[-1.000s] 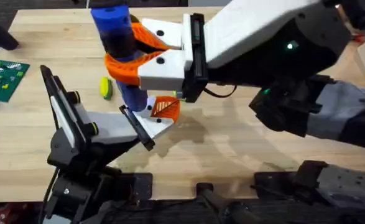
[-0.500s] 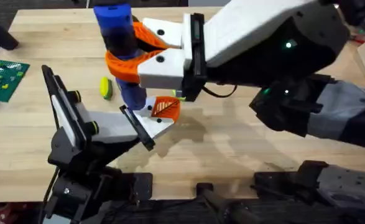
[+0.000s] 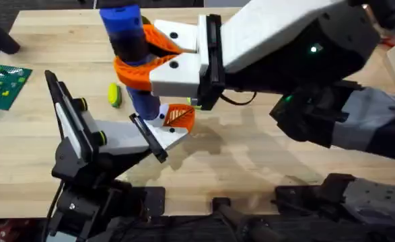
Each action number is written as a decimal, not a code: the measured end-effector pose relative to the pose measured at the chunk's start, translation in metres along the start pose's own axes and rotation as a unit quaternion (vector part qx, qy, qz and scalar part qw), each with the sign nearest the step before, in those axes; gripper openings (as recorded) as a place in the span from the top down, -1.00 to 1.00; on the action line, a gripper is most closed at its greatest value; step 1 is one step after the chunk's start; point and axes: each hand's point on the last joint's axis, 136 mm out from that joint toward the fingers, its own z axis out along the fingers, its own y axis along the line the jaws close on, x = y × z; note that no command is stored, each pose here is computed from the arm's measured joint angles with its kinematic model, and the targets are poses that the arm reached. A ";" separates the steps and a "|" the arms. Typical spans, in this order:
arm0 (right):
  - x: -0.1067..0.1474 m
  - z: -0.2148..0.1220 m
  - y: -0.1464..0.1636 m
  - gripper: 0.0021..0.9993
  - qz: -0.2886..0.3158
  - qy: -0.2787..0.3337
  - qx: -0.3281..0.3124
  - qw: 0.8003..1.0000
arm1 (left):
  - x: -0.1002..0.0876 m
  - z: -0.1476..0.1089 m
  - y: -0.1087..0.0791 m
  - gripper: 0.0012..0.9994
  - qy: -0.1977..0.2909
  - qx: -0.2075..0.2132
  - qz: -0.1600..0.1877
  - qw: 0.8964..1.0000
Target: Pick up the gripper from the table and insert it into the empty holder that is missing its gripper. Then pick up a screw, insert it into the mounting hole, and use the screwdriver to tighten it. Finally, clean up the table by picking up the vegetable and placing it into the bucket.
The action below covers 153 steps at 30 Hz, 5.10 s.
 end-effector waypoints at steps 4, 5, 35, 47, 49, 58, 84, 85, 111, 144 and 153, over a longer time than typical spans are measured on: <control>0.000 -0.002 -0.001 0.86 0.003 0.002 -0.005 1.000 | 0.000 0.000 0.000 0.99 0.000 0.000 0.000 1.000; 0.000 -0.004 -0.002 0.86 0.006 0.003 -0.006 1.000 | 0.000 0.000 0.000 0.99 0.000 0.000 0.000 1.000; -0.019 -0.015 -0.001 0.86 0.034 0.008 -0.066 0.997 | 0.000 0.000 0.000 0.99 -0.001 0.001 0.001 1.000; -0.017 -0.014 0.002 0.86 0.012 0.009 -0.071 0.997 | 0.000 0.000 0.000 0.99 -0.001 0.001 0.001 1.000; -0.017 -0.013 0.003 0.86 0.006 0.008 -0.072 0.997 | 0.000 0.000 0.000 0.99 -0.001 0.001 0.001 1.000; -0.017 -0.013 0.003 0.86 -0.009 0.007 -0.072 0.997 | 0.000 0.000 0.000 0.99 -0.001 0.001 0.001 1.000; -0.010 -0.009 0.001 0.86 -0.008 0.011 -0.071 0.997 | 0.000 0.000 0.000 0.99 -0.001 0.001 0.001 1.000; -0.010 -0.009 0.001 0.86 -0.008 0.010 -0.071 0.997 | 0.000 0.000 0.000 0.99 -0.001 0.001 0.001 1.000; -0.009 -0.009 0.001 0.86 -0.016 0.012 -0.071 0.997 | 0.000 0.000 0.000 0.99 -0.001 0.001 0.001 1.000; -0.006 -0.009 -0.001 0.86 -0.011 0.019 -0.068 0.997 | 0.000 0.000 0.000 0.99 -0.001 0.001 0.001 1.000; -0.015 0.002 -0.006 0.86 -0.004 0.022 -0.077 0.997 | -0.005 0.000 0.000 0.99 -0.007 -0.001 0.009 1.000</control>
